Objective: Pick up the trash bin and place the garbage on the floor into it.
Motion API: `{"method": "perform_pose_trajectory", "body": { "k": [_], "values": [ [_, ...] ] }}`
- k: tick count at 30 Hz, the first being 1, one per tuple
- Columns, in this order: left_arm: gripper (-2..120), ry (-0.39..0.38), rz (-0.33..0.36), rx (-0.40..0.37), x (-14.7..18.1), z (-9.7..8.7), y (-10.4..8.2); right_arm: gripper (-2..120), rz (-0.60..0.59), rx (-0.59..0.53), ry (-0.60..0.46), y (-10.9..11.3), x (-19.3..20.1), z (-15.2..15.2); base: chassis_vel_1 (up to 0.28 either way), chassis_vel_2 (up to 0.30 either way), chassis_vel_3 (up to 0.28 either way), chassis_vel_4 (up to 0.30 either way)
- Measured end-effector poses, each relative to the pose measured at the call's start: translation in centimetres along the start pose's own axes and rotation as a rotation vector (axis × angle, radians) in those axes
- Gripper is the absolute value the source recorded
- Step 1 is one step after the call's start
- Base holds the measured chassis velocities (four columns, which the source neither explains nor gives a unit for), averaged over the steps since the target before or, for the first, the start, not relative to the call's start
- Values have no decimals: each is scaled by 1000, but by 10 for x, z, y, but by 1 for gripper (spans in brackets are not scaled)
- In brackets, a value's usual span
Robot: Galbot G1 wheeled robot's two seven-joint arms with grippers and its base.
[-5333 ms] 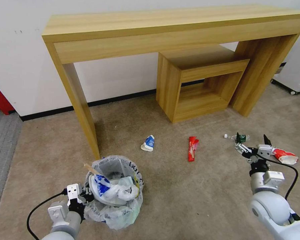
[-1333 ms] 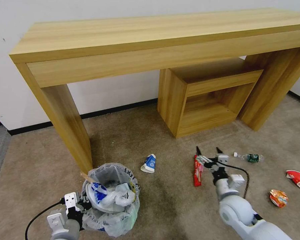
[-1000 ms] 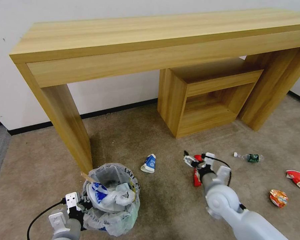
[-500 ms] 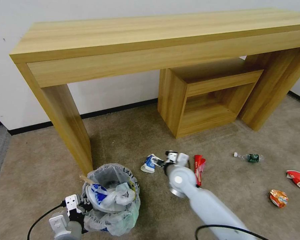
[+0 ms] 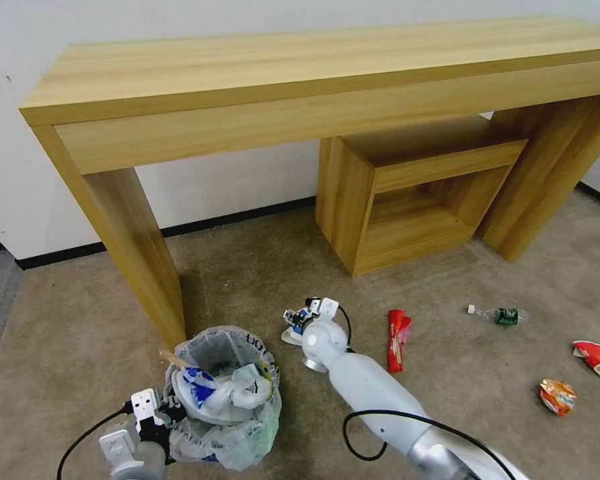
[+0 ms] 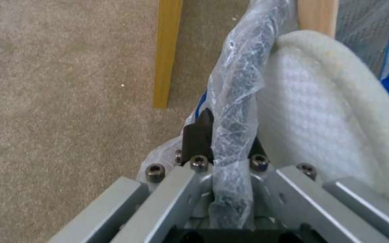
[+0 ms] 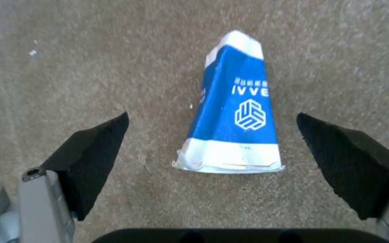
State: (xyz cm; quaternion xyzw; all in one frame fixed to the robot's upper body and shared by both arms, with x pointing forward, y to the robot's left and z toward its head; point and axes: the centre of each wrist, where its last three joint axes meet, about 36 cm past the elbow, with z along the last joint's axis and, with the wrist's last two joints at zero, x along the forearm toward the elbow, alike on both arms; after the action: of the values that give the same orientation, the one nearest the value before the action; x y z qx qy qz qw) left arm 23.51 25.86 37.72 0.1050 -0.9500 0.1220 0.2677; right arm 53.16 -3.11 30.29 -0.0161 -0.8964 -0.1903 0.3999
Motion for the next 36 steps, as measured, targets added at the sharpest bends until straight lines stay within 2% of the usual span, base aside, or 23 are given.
{"method": "perform_pose_trajectory", "body": {
  "k": [14,18,21,25,26,27,32,33,34,36],
  "values": [
    [0,-2,12,-2,2,-2,1,93,27,52,9,19,-30,30,0,0,0,0],
    [0,-3,16,-3,2,-3,1,90,50,72,5,12,-39,33,0,0,0,0],
    [0,-5,23,-1,3,-4,-1,86,83,92,-3,-3,-51,33,0,0,0,0],
    [0,-6,28,1,3,-4,-2,72,93,113,-14,-11,-57,35,0,0,0,0],
    [0,-6,28,1,3,-4,-2,72,93,113,-14,-11,-57,35,0,0,0,0],
    [0,-8,29,1,3,-4,-2,65,92,117,-18,-12,-57,35,0,0,0,0],
    [0,-11,32,3,3,-4,-3,49,86,134,-24,-12,-57,38,0,0,0,0],
    [0,-11,34,6,3,-3,-5,41,80,149,-30,-12,-56,42,0,0,0,0],
    [0,-11,34,6,3,-3,-5,41,80,149,-30,-12,-56,42,0,0,0,0],
    [0,-10,37,9,4,-2,-6,30,71,160,-30,-11,-55,46,0,0,0,0]
  ]
}}
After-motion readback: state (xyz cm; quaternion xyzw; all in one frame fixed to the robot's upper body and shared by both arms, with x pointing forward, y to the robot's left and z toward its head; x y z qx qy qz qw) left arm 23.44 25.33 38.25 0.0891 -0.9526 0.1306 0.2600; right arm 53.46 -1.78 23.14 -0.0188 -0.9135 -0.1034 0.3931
